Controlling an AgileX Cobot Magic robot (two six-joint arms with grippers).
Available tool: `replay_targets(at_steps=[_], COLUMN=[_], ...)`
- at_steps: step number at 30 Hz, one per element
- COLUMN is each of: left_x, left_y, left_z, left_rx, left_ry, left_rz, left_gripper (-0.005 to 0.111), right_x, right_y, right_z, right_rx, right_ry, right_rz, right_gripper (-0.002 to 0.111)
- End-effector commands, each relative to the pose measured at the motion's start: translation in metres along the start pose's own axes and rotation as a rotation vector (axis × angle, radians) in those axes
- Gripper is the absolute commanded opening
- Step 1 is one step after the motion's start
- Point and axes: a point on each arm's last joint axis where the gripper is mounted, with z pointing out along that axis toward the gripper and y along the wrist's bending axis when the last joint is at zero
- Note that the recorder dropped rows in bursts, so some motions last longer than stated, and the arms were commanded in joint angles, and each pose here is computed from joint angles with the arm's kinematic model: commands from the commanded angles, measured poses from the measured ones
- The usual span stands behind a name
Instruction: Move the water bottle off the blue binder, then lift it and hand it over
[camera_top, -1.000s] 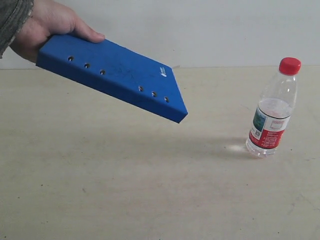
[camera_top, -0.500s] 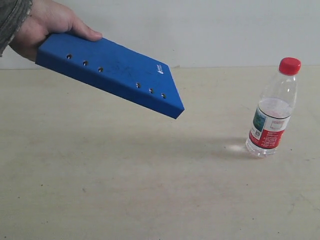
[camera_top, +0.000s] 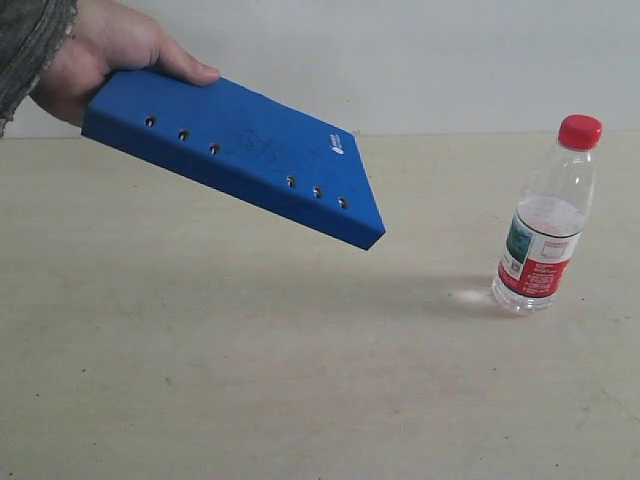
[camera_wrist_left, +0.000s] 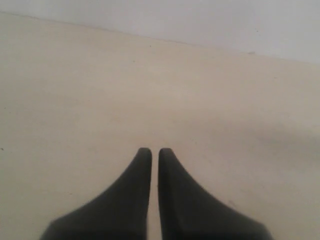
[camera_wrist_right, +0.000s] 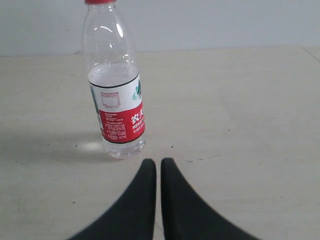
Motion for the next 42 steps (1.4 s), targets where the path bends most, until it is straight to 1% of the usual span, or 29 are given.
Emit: replay_targets(at_steps=[1,4,7,11,15,20,37,40,42], left_x=[-0.0026,0.0016,0.0011,0.0007,0.0005,0.0006,0.0002,0.0002,0.0002], left_y=[0.0019,0.0024,0.0038,0.0075,0.0092,0.008,0.0079,0.0079,0.008], left_z=[-0.0066,-0.0064,-0.0065,-0.0068,-0.007,-0.0068,-0.0069,-0.0069,-0.0069], left_rx=[-0.033,-0.035,-0.061,-0.128,-0.162,-0.142,-0.141,-0.141,-0.143], left_ry=[-0.08,-0.034,-0.039,-0.044,-0.049,-0.047,-0.052,-0.052,-0.052], left_rz=[0.093,0.097,0.116,0.096,0.075,0.073,0.073,0.073,0.073], left_gripper=[0.005,0.005,0.005,0.005,0.005,0.005,0.005,0.005,0.005], right_x=[-0.0011,-0.0011,-0.0011,-0.0011,-0.0011,-0.0011,-0.0011,0.0007,0.0005], right_y=[0.0002,0.0002,0.0002,0.0002,0.0002,0.0002,0.0002,0.0002,0.0002], right_z=[-0.0001,-0.0001,-0.0001,-0.0001,-0.0001,-0.0001,-0.0001,-0.0001,-0.0001], right_rx=[-0.002,-0.002,-0.002,-0.002,-0.002,-0.002,-0.002,-0.001,-0.002], right_ry=[-0.006,-0.006,-0.006,-0.006,-0.006,-0.006,-0.006,0.014,0.012], right_rz=[-0.002,-0.002,-0.002,-0.002,-0.002,-0.002,-0.002,0.112,0.121], right_gripper=[0.001,0.001,0.001,0.001,0.001,0.001,0.001,0.001,0.001])
